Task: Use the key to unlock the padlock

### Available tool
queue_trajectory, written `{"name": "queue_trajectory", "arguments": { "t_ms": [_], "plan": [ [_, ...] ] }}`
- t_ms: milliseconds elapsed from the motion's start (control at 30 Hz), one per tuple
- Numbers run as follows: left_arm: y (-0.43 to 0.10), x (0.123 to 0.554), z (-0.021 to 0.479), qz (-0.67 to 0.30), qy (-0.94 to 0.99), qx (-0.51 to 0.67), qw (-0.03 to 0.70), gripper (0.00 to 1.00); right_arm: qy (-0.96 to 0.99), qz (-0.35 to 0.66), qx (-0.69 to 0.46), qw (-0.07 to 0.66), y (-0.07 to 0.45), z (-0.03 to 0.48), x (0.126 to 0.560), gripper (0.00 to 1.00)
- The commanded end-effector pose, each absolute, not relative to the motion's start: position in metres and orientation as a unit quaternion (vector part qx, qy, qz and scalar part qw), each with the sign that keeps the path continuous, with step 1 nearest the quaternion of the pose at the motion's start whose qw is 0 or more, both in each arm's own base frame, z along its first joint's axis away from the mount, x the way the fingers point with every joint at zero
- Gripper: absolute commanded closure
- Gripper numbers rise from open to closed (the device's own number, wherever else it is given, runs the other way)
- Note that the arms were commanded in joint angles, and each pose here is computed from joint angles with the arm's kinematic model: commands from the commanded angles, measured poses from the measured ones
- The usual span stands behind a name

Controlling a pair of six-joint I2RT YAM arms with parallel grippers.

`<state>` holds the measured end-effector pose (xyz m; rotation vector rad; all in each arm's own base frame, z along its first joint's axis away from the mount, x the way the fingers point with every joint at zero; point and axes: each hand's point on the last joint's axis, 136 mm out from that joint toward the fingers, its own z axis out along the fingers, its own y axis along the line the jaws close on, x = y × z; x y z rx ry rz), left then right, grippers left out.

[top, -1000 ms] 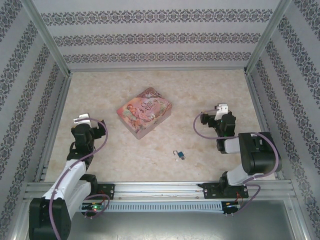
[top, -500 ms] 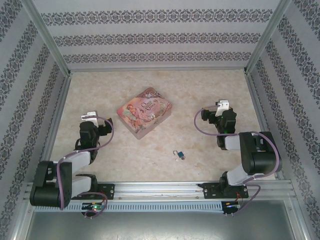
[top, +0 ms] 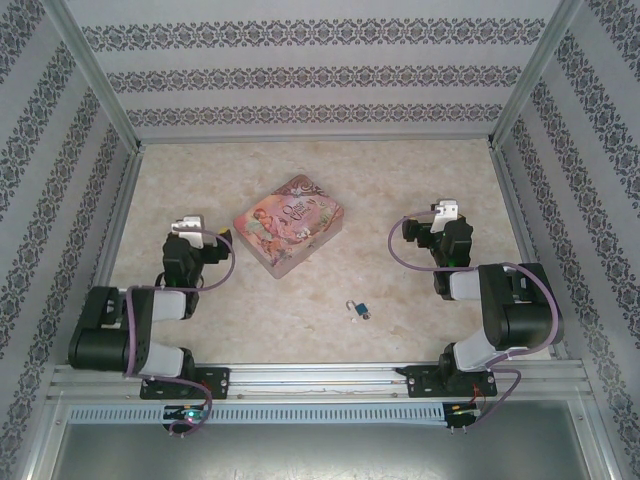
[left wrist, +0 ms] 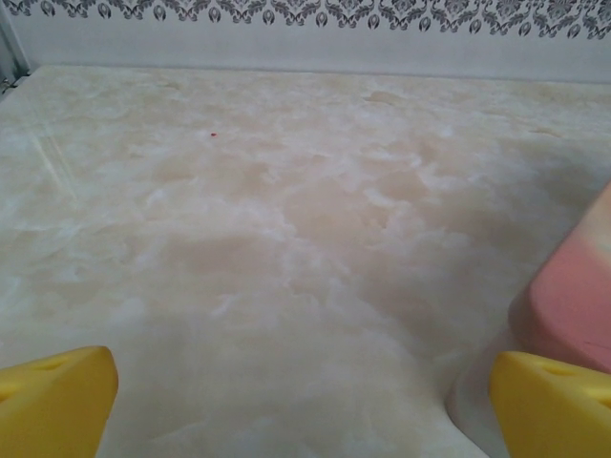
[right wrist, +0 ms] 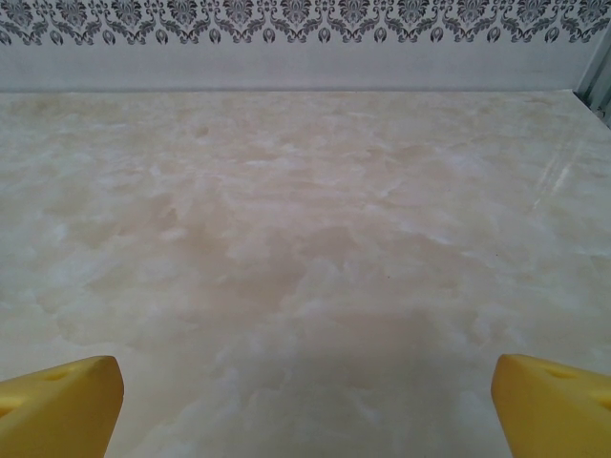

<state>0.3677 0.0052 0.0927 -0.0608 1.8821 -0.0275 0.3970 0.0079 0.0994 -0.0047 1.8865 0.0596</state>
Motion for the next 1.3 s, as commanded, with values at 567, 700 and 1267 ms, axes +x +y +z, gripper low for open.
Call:
{"name": "queue_trajectory", "arguments": {
  "t_ms": [567, 700, 1267],
  "plan": [
    [0.016, 0.398, 0.089, 0.006, 0.811, -0.030, 0.584, 0.01, 0.803, 0.024, 0.010, 0.595, 0.003, 0.106, 0.399, 0.02],
    [0.015, 0.399, 0.088, 0.006, 0.812, -0.028, 0.582, 0.01, 0.803, 0.023, 0.010, 0.596, 0.003, 0.107, 0.399, 0.02],
    [0.015, 0.399, 0.089, 0.006, 0.812, -0.028, 0.583, 0.01, 0.803, 0.016, 0.009, 0.595, 0.003, 0.106, 0.399, 0.02]
  ]
}}
